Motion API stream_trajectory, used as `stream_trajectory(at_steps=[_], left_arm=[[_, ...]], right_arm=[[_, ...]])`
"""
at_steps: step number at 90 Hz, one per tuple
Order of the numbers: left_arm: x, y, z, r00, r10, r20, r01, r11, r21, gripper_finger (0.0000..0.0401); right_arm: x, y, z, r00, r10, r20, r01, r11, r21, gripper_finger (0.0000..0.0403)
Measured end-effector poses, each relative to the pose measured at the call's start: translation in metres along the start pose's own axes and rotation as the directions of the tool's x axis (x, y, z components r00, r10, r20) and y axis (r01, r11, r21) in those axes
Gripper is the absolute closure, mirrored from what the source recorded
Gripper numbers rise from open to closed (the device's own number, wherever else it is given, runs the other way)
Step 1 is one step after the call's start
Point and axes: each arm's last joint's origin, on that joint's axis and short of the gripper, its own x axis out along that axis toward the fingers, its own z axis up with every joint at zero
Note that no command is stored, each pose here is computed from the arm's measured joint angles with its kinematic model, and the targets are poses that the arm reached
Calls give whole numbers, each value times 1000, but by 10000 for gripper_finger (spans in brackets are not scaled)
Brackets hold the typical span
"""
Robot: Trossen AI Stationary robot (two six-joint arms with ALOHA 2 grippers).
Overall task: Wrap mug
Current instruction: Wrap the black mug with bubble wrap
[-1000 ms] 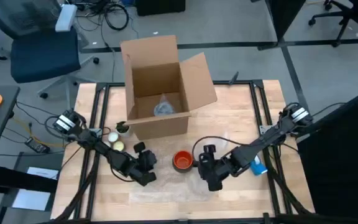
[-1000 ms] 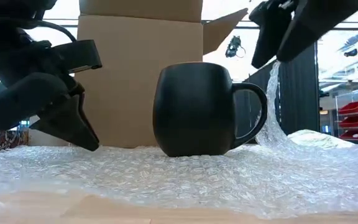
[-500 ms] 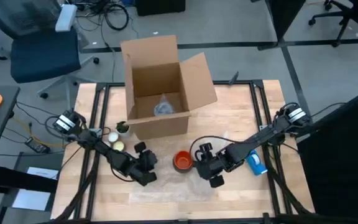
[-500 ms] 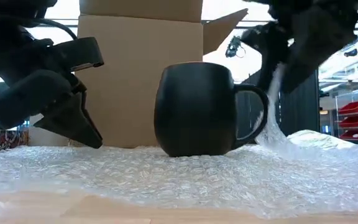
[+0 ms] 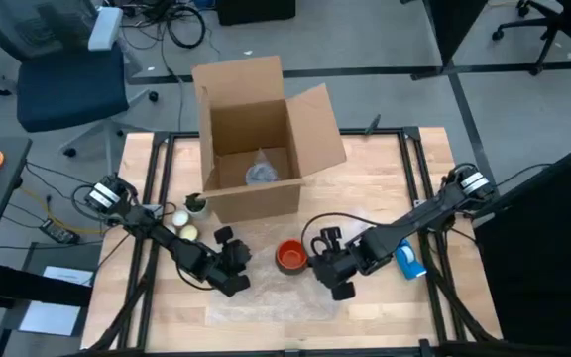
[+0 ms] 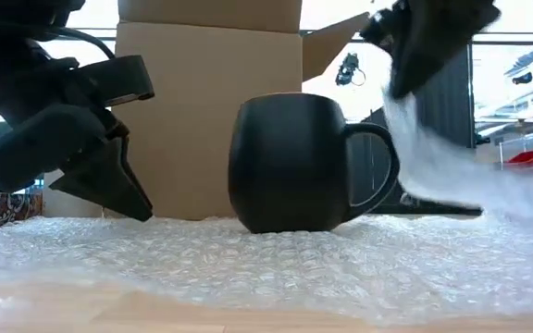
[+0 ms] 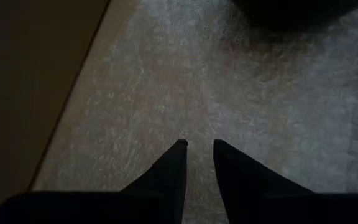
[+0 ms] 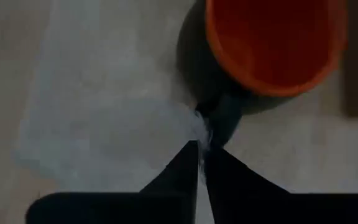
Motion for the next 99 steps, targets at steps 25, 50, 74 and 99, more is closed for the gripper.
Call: stream_trajectory(at_steps=[25, 50, 74, 99], left_arm=[[0, 0, 0, 1000, 6, 7, -6, 1000, 5, 336], [0, 0, 0, 1000, 7, 10, -7, 1000, 6, 337], [0, -3, 4, 999, -25, 36, 24, 999, 24, 337], [-24, -11, 43, 994, -37, 99, 21, 988, 151, 337]], right_arm=[[-22, -15, 47, 945, -105, 308, 132, 989, -65, 403], [-15, -34, 57, 912, -139, 386, 157, 987, -14, 403], [18, -39, 33, 940, -115, 321, 100, 993, 63, 403], [36, -33, 22, 955, 3, 298, -20, 998, 52, 403]])
